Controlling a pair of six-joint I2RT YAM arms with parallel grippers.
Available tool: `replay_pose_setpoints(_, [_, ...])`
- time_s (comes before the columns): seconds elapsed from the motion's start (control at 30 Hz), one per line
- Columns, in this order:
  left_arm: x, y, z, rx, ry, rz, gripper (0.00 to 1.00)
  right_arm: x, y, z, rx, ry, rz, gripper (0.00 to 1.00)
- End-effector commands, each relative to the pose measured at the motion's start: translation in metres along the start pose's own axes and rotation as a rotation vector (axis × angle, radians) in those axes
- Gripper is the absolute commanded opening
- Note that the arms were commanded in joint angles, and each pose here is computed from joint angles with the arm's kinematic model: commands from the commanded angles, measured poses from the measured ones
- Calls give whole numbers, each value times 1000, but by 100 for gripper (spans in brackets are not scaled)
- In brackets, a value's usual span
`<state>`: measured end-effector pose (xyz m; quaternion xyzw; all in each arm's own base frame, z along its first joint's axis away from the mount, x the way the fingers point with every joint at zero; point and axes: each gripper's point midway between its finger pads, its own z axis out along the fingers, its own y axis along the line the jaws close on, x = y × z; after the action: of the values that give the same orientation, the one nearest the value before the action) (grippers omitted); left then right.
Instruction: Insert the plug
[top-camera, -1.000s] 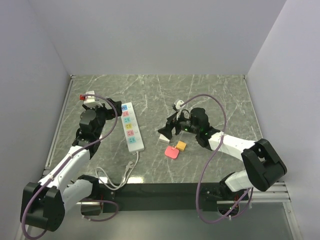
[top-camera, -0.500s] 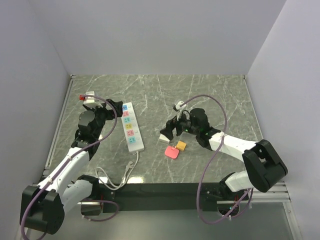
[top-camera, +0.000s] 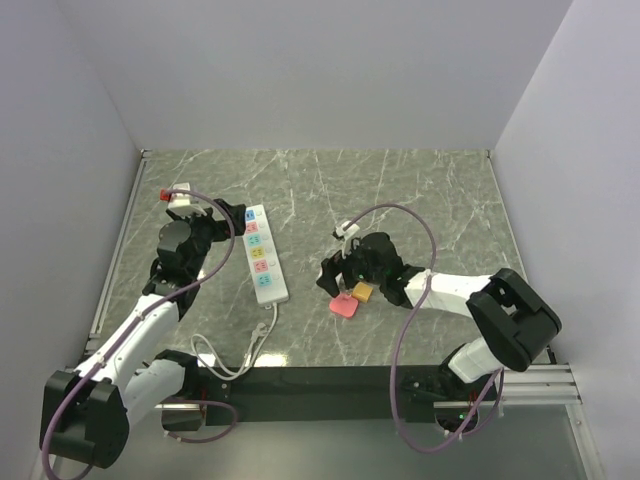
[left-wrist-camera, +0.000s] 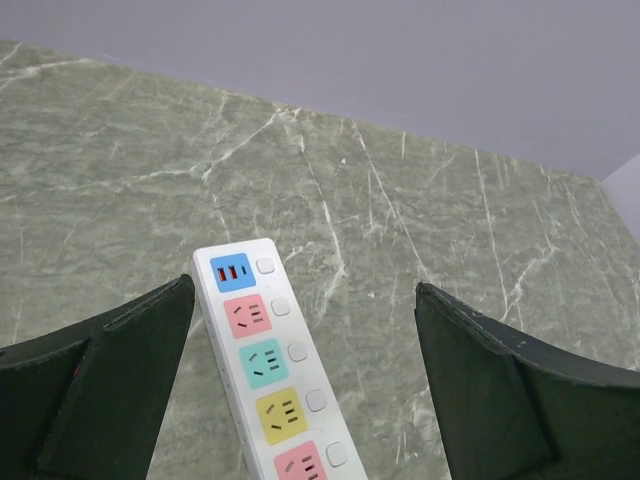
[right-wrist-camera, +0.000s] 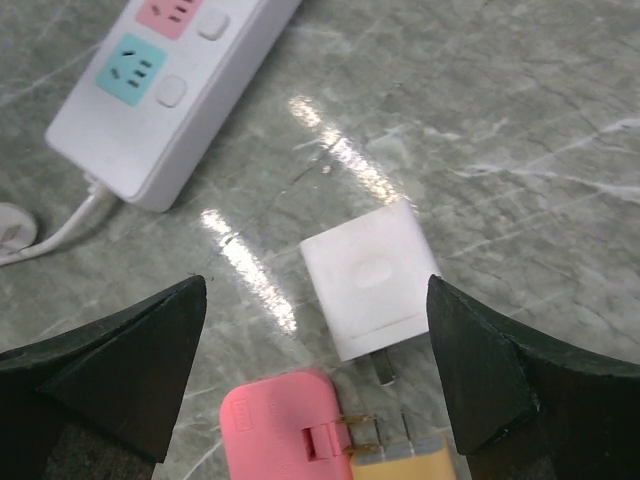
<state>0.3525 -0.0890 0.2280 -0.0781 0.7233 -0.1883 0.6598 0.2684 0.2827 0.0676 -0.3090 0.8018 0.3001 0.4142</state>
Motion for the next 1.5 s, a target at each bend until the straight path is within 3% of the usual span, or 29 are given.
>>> replay_pose_setpoints(0.0, [-17,-9,-4,31,-55,-8,98,-1,-17,3,102,-9,7,96])
replay_pose_setpoints(0.2, [-21,-11,-10,38,-72,-12,99,12,-33,10,203,25,16,96])
replay_pose_setpoints(0.8, [-20,-14,-9,58,-61,-9,99,20,-19,26,152,62,-68,90])
replay_pose_setpoints(0.9, [-19,-14,-9,60,-62,-9,99,25,-15,28,134,78,-80,84])
replay_pose_setpoints(1.03, [-20,-15,-10,60,-66,-11,100,30,-6,27,100,100,-82,64])
replay_pose_setpoints(1.23, [-19,-15,-9,65,-58,-9,99,39,23,25,19,159,-107,59])
replay_pose_setpoints(1.47, [-18,-18,-7,84,-55,-6,99,24,12,30,104,131,-123,41])
